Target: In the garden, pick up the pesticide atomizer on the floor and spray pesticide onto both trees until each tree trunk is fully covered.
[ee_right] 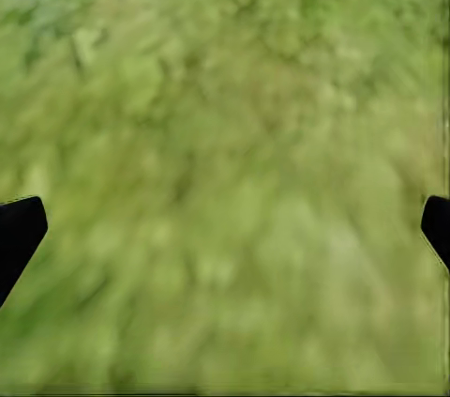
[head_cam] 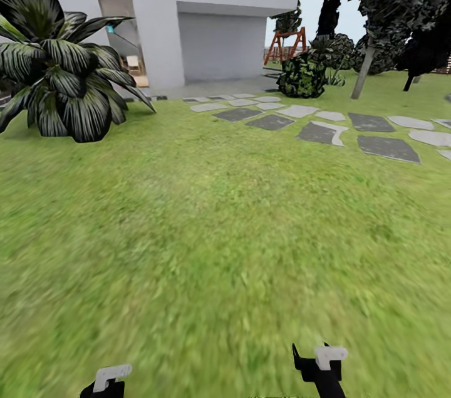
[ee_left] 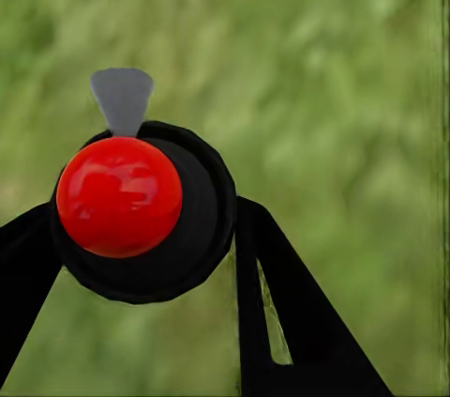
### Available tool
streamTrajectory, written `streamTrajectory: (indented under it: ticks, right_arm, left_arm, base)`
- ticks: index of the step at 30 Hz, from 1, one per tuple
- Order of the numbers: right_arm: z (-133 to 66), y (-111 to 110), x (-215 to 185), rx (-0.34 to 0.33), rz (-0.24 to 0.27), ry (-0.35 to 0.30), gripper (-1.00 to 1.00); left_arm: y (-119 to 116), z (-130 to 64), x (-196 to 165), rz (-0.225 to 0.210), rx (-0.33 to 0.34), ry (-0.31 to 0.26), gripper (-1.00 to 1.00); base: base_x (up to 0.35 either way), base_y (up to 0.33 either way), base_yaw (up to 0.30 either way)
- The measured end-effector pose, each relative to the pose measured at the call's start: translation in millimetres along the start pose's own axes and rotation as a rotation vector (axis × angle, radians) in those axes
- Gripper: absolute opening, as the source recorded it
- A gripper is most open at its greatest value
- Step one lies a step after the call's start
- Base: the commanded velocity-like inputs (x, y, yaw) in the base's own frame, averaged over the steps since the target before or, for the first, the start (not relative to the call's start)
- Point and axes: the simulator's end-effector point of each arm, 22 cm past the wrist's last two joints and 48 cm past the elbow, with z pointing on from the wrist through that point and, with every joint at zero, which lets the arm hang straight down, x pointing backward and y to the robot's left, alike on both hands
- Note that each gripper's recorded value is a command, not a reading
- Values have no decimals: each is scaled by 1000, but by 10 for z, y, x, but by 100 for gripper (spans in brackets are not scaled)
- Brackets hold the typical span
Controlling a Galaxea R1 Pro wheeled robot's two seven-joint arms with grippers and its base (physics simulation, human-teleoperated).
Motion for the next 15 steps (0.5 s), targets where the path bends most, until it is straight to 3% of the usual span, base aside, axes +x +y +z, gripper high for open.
streamTrajectory:
  ticks: [15]
  right_arm:
    - [-1,1,2,0,0,0,100]
  left_arm:
    - [0,-1,5,0,0,1,-100]
  base:
    - [0,0,-300]
